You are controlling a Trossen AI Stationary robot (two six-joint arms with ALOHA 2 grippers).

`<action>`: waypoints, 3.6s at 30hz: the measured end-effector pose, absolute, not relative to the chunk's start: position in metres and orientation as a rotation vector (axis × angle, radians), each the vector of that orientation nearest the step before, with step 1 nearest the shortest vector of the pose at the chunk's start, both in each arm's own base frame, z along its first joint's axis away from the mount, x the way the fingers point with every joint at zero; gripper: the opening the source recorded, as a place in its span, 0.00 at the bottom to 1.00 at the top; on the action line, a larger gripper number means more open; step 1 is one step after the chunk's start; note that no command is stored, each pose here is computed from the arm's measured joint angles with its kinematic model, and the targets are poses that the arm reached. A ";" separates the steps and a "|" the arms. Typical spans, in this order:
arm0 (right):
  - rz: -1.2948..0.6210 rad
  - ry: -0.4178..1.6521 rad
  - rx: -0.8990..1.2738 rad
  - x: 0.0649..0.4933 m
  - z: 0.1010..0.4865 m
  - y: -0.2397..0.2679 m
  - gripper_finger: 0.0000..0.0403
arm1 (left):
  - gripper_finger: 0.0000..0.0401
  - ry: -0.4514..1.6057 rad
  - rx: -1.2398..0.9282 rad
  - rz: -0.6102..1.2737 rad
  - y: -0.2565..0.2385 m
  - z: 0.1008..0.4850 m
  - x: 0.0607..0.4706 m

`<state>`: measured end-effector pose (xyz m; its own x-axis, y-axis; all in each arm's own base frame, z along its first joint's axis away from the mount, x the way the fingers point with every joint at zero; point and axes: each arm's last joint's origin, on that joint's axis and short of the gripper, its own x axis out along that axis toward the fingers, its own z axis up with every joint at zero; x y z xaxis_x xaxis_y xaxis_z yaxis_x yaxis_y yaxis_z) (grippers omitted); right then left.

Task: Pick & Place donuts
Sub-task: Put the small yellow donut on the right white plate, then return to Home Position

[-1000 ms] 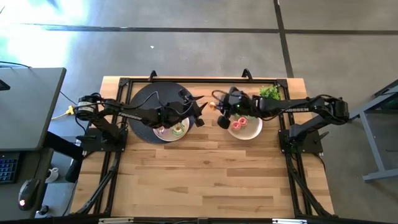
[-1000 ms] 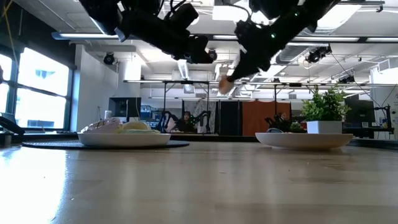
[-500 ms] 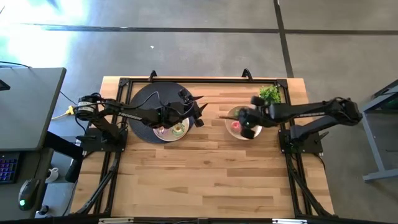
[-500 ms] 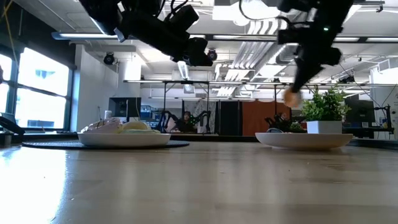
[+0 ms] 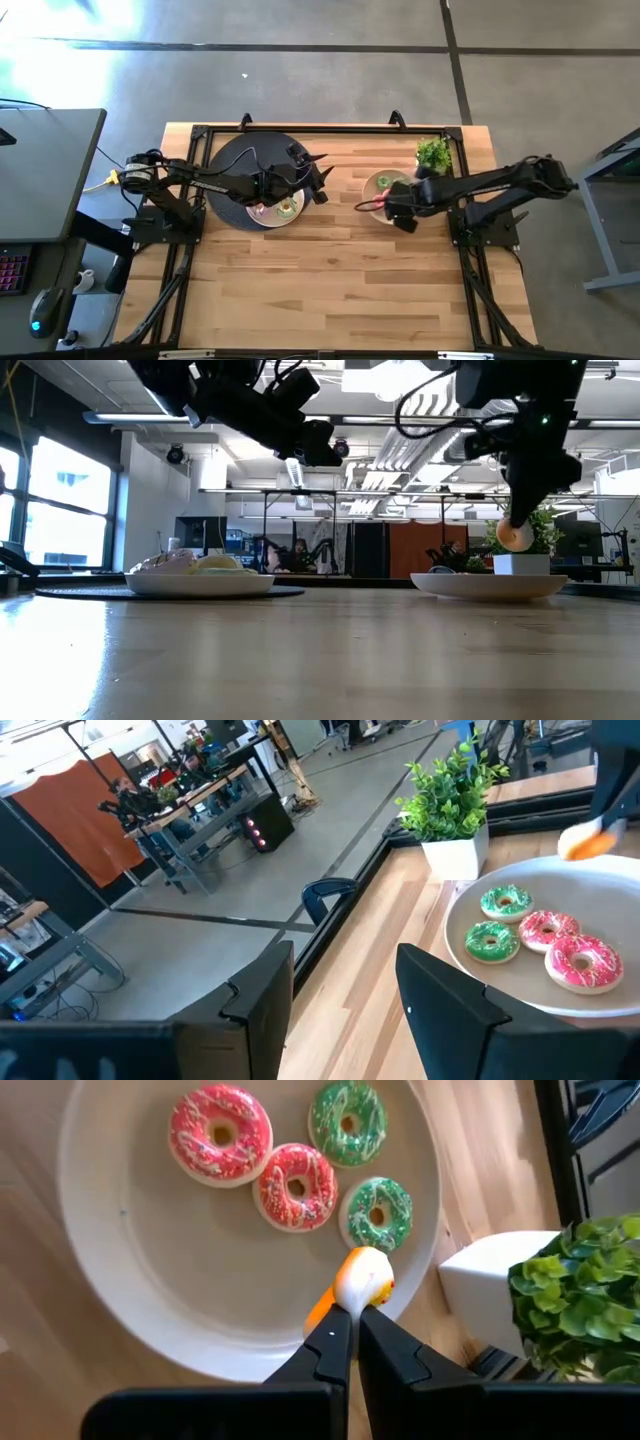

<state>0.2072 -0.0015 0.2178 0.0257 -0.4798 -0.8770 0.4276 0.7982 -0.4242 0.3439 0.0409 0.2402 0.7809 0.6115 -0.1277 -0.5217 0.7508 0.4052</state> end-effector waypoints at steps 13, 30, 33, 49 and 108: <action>-0.736 1.548 -0.142 0.228 0.177 -0.001 0.04 | 0.44 0.260 0.362 0.627 0.041 0.240 0.344; -0.684 1.623 -0.123 0.233 0.163 0.001 0.28 | 0.44 0.261 0.362 0.627 0.041 0.240 0.344; -0.646 1.624 -0.074 0.234 0.164 0.002 0.29 | 0.44 0.261 0.362 0.627 0.041 0.240 0.344; -0.563 1.408 0.074 0.224 0.203 0.004 0.29 | 0.44 0.282 0.369 0.623 0.041 0.241 0.342; -0.195 0.029 -0.049 0.102 0.216 -0.001 0.29 | 0.44 -0.137 -0.236 0.217 0.011 0.186 0.096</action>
